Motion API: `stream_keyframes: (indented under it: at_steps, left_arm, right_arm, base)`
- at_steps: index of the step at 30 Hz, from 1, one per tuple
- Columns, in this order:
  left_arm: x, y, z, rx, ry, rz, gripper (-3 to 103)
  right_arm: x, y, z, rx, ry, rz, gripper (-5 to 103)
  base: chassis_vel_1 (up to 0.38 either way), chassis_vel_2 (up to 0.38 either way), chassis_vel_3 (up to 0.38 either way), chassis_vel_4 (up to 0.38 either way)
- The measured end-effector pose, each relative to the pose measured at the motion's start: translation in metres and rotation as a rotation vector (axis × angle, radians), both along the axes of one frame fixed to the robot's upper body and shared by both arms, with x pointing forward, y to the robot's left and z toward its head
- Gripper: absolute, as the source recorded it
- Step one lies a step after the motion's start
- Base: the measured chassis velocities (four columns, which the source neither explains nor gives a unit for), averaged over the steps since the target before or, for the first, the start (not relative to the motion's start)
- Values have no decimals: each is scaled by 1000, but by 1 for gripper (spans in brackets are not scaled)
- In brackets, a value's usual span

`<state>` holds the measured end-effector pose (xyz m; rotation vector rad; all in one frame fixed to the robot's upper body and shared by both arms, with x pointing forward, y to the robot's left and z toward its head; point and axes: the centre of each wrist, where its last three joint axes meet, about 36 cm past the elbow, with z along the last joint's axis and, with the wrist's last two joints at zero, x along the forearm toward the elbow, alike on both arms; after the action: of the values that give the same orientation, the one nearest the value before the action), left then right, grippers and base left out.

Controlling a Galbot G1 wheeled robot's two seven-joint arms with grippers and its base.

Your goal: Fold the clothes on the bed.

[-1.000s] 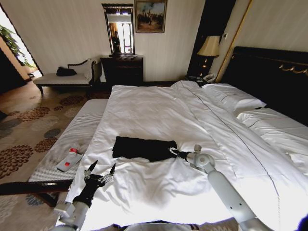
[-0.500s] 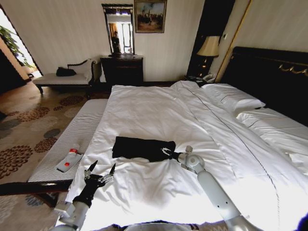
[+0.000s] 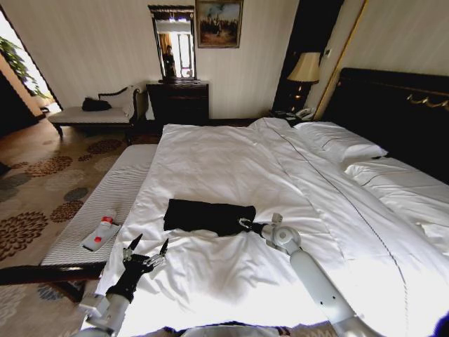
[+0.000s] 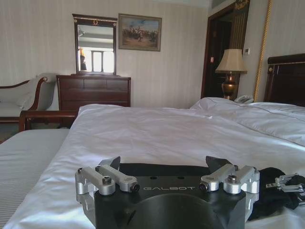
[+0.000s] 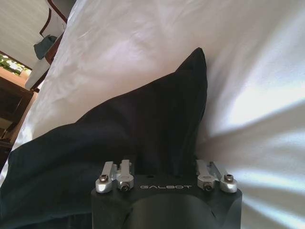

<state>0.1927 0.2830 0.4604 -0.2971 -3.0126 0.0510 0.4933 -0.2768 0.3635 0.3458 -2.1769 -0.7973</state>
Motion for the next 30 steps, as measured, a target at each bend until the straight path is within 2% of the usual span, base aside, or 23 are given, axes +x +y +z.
stream_keyframes:
  at_steps: [1,2,3,5,6,9,11,13,30]
  left_arm:
    - [0,0,0,0,0,0,100]
    - [0,0,0,0,0,0,100]
    - [0,0,0,0,0,0,100]
    - [0,0,0,0,0,0,100]
    - [0,0,0,0,0,0,100]
    - [0,0,0,0,0,0,100]
    - [0,0,0,0,0,0,100]
    - [0,0,0,0,0,0,100]
    - [0,0,0,0,0,0,100]
  right_arm:
    - [0,0,0,0,0,0,54]
    - [0,0,-1,0,0,-1,42]
    - [0,1,-1,0,0,-2,42]
    - [1,3,-1,3,-1,-1,32]
    - [1,3,-1,3,-1,-1,32]
    - [1,7,-1,8,-4,3,15]
    - [1,7,-1,8,-5,3,15]
    - [0,7,-1,4,-7,3,7]
    - [-5,7,18,-21,-48,2,7]
  base:
    - [0,0,0,0]
    - [0,0,0,0]
    - [0,0,0,0]
    - [0,0,0,0]
    - [0,0,0,0]
    - [0,0,0,0]
    - [0,0,0,0]
    - [0,0,0,0]
    - [0,0,0,0]
